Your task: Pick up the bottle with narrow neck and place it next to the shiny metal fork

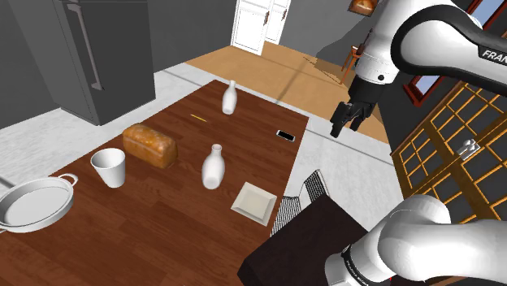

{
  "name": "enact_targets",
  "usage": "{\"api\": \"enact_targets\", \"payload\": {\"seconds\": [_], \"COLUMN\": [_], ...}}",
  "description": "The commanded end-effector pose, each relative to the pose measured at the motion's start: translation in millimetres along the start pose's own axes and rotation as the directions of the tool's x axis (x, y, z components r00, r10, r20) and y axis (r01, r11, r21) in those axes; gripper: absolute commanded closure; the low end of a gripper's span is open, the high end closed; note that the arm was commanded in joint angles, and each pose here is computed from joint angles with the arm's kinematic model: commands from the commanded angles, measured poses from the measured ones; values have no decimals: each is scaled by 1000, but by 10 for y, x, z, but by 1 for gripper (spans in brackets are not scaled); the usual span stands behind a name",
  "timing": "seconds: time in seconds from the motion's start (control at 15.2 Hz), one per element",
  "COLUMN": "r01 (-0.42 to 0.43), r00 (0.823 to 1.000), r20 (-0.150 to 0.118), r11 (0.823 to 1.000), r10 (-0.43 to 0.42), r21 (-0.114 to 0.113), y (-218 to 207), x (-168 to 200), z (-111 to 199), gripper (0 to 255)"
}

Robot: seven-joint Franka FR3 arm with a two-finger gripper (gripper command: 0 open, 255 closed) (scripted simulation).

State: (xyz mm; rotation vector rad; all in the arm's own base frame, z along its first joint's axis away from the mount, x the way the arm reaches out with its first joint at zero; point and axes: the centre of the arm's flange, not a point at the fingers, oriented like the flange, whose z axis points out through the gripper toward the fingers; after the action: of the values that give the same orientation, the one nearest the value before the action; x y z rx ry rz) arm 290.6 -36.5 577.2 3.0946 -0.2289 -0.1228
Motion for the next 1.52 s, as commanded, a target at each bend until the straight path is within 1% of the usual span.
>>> {"api": "enact_targets", "payload": {"seconds": [0.0,1.45], "r01": [0,24], "r00": [1000,999], "r20": [0,44], "r11": [1000,999], "r10": [0,-25], "r21": [0,26], "y": [0,-1131], "x": [0,2255], "z": [0,1515], "gripper": [0,0]}}
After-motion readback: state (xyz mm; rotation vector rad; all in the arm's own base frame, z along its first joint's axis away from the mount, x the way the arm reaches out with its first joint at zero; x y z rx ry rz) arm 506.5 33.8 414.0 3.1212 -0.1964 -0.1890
